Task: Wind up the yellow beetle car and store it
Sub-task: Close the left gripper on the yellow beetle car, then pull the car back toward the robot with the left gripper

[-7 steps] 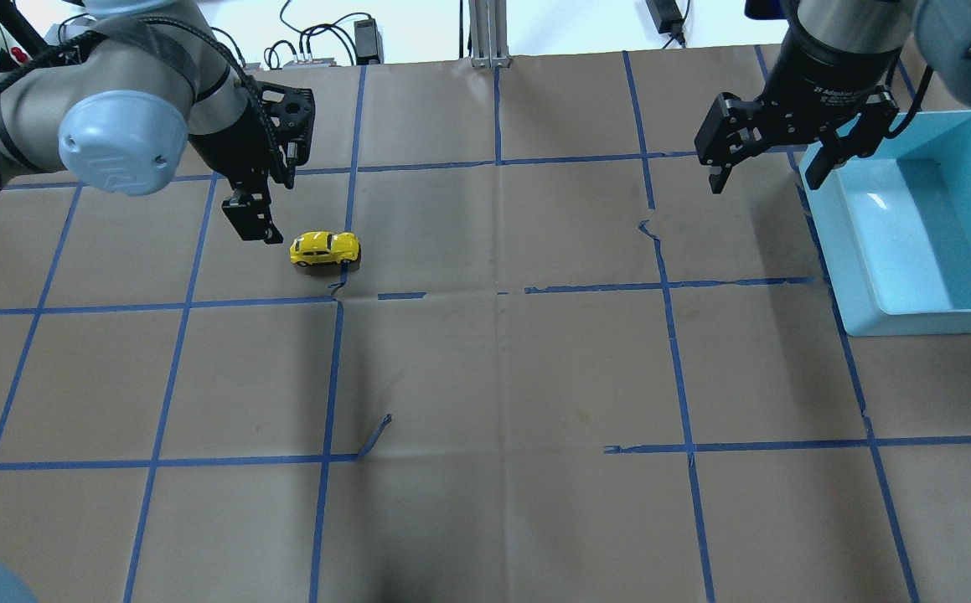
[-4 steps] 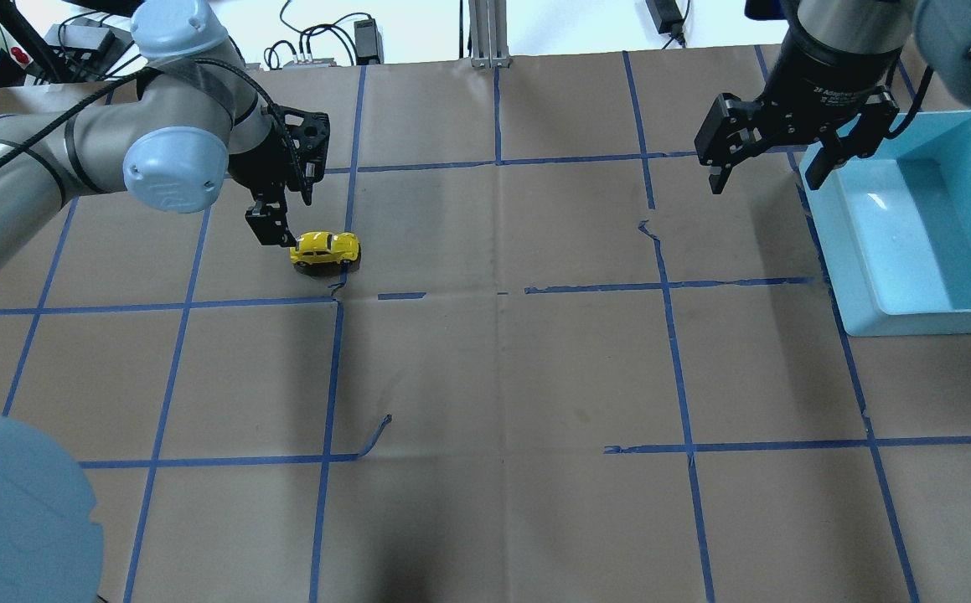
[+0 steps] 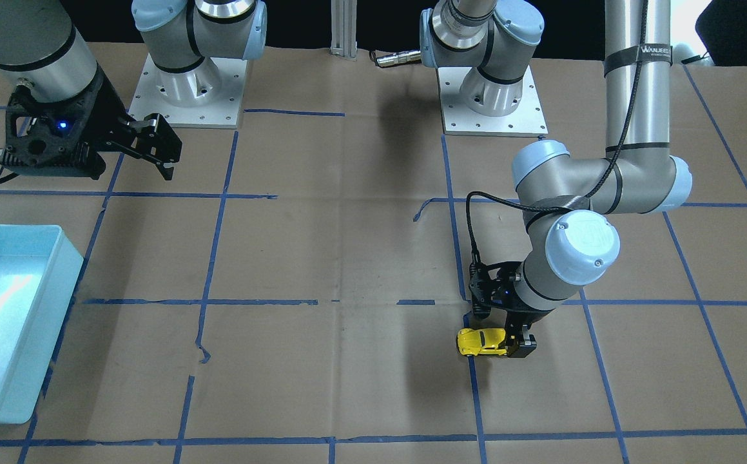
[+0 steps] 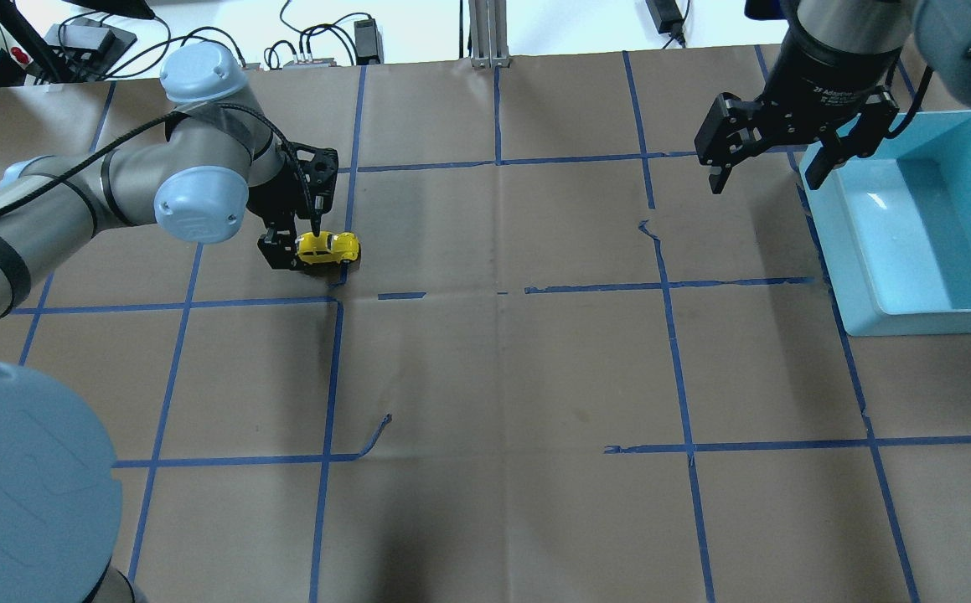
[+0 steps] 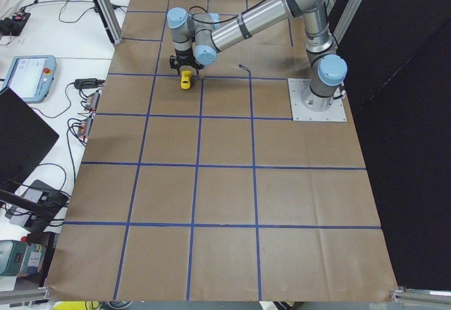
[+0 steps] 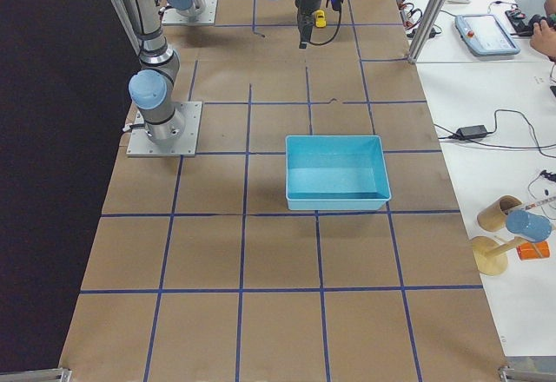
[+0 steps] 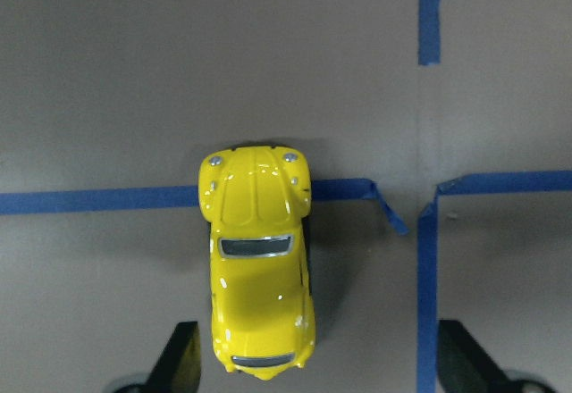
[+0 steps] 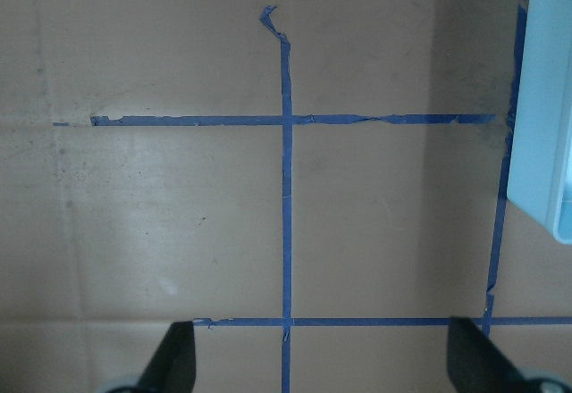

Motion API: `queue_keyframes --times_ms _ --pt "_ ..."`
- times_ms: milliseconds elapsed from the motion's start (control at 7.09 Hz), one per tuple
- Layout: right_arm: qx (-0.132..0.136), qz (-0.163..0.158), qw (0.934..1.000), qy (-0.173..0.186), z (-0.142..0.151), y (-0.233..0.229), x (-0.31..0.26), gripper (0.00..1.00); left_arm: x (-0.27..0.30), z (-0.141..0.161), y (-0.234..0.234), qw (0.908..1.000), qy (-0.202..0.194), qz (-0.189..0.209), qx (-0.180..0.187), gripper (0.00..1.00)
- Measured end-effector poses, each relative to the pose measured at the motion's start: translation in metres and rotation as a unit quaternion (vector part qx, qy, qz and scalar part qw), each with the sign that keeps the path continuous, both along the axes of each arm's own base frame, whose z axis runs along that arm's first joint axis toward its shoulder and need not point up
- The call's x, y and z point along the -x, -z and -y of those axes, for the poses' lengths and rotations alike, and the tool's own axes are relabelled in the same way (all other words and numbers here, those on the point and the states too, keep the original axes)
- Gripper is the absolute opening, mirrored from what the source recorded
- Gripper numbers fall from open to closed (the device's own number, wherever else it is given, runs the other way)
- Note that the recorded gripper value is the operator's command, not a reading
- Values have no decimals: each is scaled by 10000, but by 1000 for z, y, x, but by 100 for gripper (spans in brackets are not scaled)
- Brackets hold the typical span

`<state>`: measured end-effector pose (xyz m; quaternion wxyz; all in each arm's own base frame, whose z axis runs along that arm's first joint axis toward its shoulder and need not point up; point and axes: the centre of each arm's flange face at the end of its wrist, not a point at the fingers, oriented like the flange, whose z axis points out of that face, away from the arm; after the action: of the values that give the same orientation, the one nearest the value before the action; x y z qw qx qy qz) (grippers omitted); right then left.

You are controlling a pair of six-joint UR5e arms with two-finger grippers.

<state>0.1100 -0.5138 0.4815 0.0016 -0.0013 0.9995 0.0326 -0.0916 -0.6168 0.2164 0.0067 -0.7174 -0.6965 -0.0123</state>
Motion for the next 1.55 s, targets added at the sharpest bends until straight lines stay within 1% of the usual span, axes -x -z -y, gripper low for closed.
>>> queue_keyframes --times_ms 282,706,988,1129,1270,1411,1552 --pt "-1 0 10000 0 0 0 0 100 0 -4 13 10000 21 11 92 90" --pt "-6 0 10000 0 0 0 0 100 -2 2 21 9997 45 21 221 89" --pt "-1 0 10000 0 0 0 0 100 -2 5 24 9997 52 23 249 85" --pt "-1 0 10000 0 0 0 0 100 -2 6 27 9997 53 22 238 81" --pt "-1 0 10000 0 0 0 0 100 -2 6 29 9997 66 21 224 72" --pt "-5 0 10000 0 0 0 0 100 -2 6 31 9997 93 19 210 62" --pt "-9 0 10000 0 0 1 0 100 -2 6 32 9997 130 16 200 49"
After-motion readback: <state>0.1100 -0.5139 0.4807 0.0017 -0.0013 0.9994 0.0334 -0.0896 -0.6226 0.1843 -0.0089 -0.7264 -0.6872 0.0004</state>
